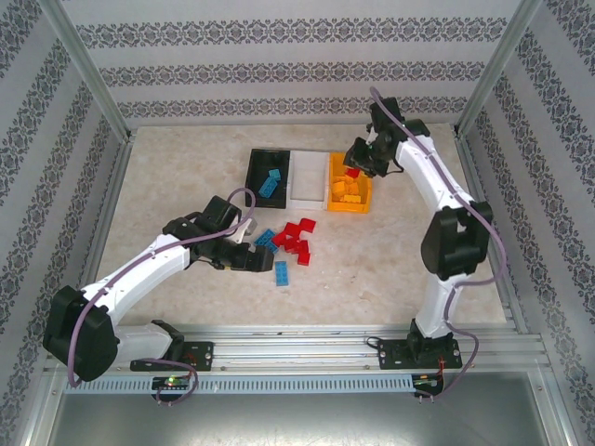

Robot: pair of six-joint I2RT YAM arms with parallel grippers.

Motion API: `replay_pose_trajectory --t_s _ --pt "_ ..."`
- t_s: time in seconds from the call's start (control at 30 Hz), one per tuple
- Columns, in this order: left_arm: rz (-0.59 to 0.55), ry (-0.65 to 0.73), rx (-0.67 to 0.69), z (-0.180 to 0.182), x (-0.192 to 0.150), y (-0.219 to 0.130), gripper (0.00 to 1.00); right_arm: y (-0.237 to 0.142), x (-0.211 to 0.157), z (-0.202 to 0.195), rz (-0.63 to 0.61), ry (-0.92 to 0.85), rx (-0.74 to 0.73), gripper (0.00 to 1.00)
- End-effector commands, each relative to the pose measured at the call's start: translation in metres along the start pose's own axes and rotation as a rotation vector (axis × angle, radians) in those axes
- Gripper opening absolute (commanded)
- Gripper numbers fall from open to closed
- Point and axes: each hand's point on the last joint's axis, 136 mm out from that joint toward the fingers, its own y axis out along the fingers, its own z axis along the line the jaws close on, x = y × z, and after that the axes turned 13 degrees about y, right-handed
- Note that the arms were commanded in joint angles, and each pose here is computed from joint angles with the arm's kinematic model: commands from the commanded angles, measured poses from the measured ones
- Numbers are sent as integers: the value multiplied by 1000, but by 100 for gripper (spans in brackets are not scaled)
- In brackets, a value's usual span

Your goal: Sort the legos into containers by color

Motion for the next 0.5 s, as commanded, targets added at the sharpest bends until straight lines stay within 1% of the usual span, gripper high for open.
replay_pose_trajectory --t_s 0.0,0.2,0.47 --pt "-1 -1 -11 -4 -1 2 100 19 0 -4 74 61 -35 32" --pt "13 -18 0 0 -8 6 100 42 14 8 86 131 13 32" --pt "22 -33 12 4 -10 11 100 62 5 42 130 126 102 32"
